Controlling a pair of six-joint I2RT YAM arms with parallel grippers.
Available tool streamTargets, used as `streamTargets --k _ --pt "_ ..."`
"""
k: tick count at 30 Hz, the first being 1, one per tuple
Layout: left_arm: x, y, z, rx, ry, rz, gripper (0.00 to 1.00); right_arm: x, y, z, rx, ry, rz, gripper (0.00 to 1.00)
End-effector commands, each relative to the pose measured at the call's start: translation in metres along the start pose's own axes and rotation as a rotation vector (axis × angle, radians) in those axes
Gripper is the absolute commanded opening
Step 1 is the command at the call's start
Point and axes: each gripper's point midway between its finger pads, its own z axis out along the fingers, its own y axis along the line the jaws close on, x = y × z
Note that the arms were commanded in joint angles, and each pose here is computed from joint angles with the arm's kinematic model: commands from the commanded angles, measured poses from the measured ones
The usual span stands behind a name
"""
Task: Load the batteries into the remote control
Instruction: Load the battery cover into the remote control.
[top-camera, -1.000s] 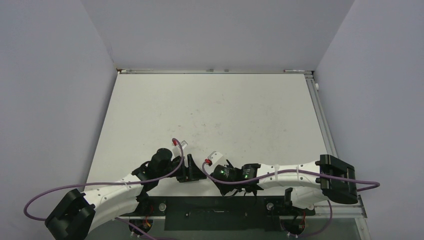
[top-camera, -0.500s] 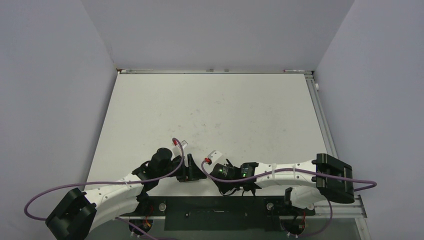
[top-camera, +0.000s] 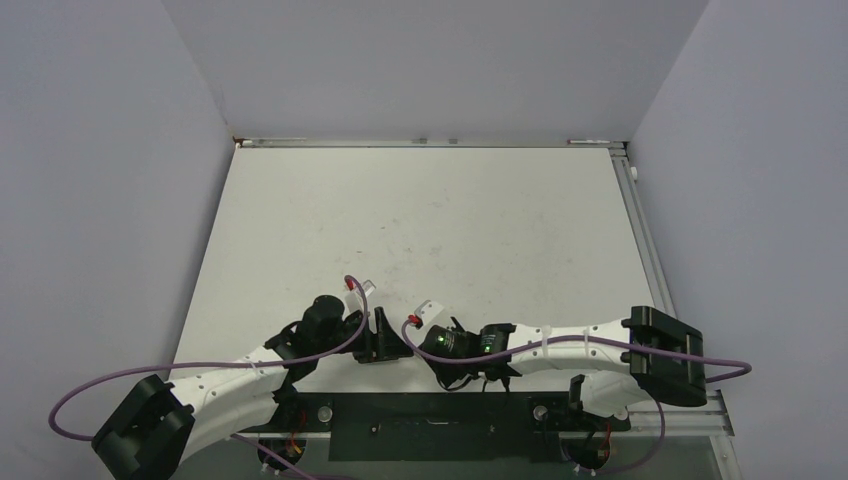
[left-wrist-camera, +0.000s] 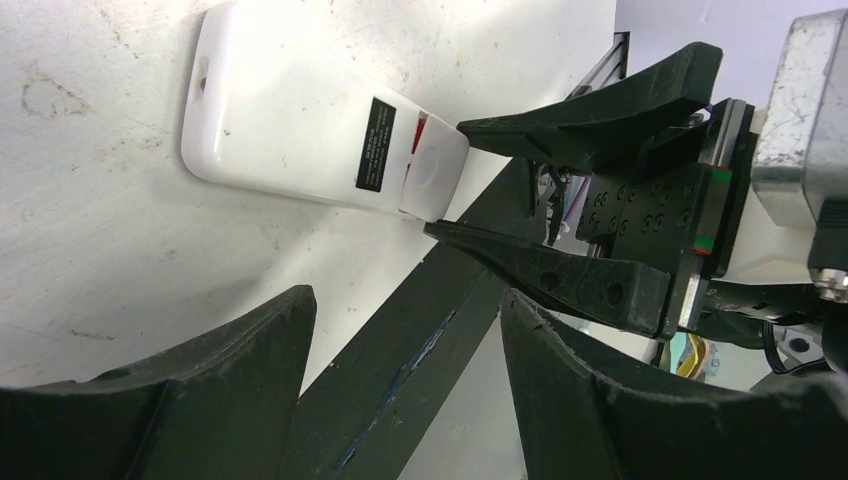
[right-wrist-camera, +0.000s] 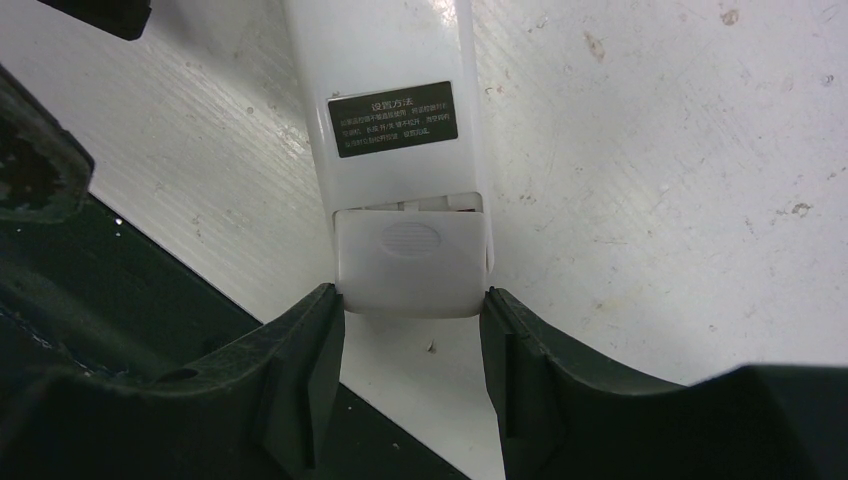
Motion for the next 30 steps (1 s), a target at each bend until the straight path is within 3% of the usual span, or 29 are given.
streamTargets --k 1,30 --pt "-0.0028 -0.0073 -0.0001 0.045 -0.006 0.035 0.65 -0.023 0.0031 0.0008 -0.01 -0.067 0.008 0.23" --pt "-0.0031 -0.0081 0.0014 0.049 0.001 0.034 0.65 -0.0292 -0.003 0.0033 -0.063 -0.032 -0.103 0.25"
